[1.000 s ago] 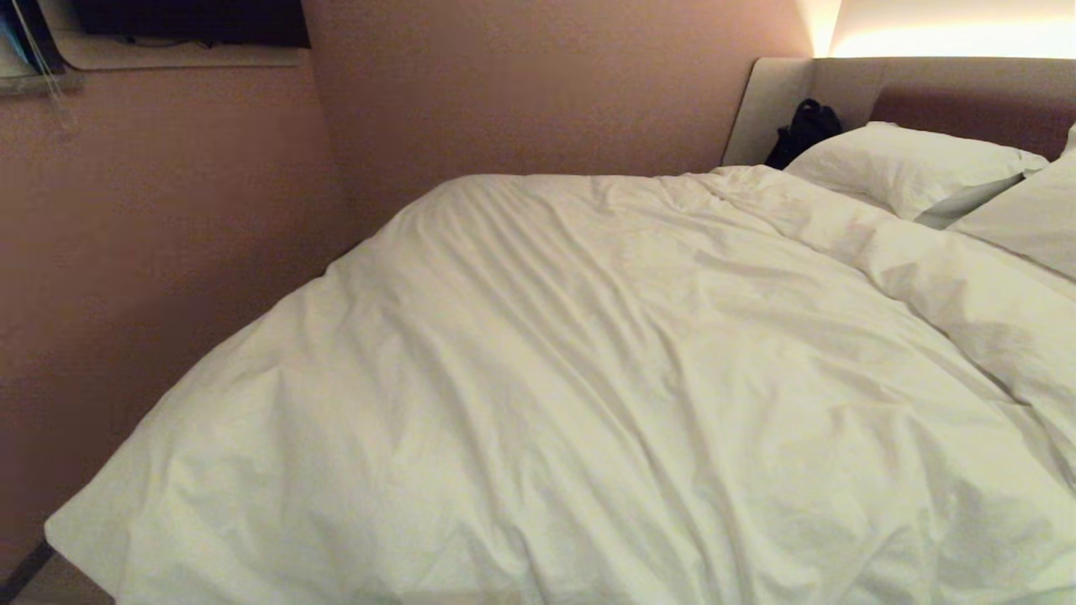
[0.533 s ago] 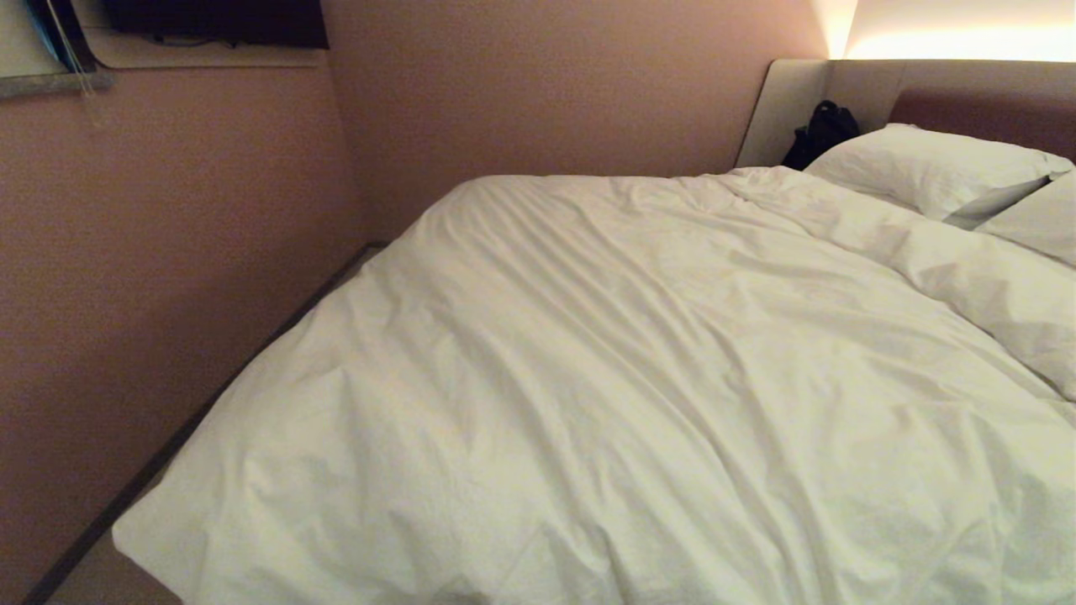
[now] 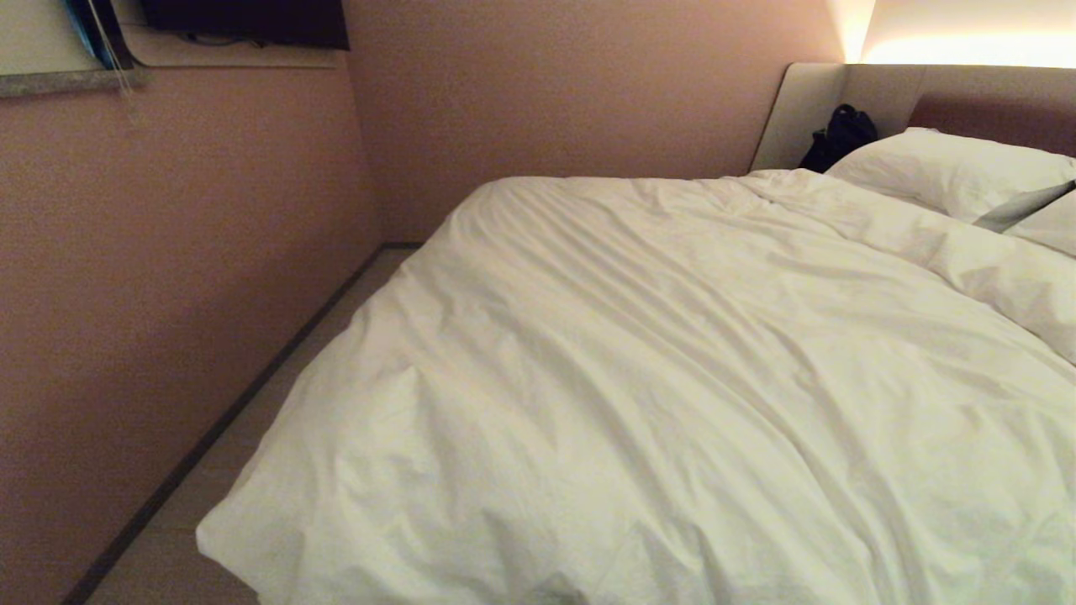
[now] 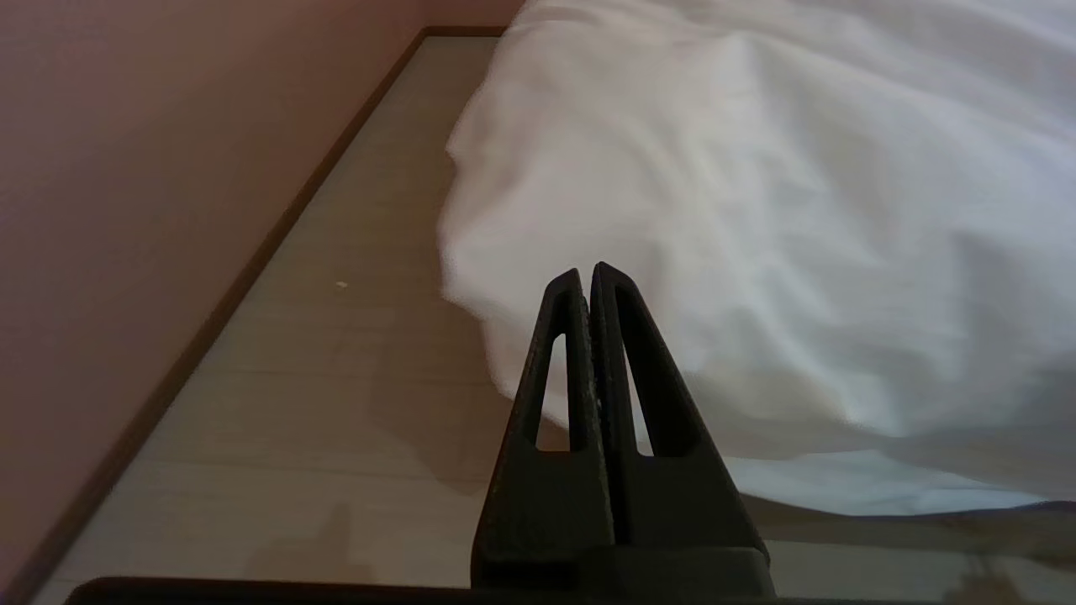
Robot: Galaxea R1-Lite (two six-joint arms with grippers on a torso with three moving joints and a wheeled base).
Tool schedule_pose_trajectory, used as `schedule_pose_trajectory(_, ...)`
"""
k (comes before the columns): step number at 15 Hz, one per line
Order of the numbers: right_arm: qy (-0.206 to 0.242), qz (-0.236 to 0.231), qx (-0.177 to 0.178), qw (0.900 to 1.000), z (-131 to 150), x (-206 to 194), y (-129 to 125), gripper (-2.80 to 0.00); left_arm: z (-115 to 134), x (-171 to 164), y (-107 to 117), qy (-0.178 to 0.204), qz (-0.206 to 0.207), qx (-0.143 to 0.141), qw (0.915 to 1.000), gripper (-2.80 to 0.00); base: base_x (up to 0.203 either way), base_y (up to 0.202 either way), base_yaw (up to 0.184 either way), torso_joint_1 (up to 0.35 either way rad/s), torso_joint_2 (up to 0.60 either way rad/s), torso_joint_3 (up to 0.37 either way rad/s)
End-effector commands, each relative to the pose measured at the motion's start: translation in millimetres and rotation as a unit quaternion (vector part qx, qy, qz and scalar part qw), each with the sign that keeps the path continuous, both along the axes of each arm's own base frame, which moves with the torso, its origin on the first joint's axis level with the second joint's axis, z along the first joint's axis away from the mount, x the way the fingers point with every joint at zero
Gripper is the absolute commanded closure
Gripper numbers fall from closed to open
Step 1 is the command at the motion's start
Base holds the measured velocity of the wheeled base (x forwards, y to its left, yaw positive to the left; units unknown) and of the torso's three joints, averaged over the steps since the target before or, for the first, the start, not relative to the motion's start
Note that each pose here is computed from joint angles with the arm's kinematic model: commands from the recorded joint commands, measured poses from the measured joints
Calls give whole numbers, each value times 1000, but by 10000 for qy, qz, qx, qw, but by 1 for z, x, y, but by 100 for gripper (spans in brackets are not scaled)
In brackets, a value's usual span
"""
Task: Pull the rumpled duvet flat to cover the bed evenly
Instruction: Flatten the corners of the folded blanket
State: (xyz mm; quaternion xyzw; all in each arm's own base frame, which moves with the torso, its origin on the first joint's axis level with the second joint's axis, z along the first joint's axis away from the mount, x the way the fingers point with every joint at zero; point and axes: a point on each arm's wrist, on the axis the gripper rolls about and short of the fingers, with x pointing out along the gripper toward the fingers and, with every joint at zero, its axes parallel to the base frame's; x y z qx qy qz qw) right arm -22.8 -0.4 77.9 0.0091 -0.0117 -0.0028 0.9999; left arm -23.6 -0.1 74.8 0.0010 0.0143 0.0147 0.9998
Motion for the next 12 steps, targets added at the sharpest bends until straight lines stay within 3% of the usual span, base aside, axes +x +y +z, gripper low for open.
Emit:
schedule_pose_trajectory(1,-6,6,2,10000,0,0,0,0,0,0,0,-5,6,5,10000,0,0,194,4,-2,7,3)
schedule_pose_trajectory(5,-6,6,2,10000,0,0,0,0,0,0,0,6,22,-18,10000,0,0,137,2,4,3,1)
schedule_pose_trajectory(12,-6,6,2,10000,0,0,0,0,0,0,0,8,-3,28,10000,0,0,0,0,0,0,0)
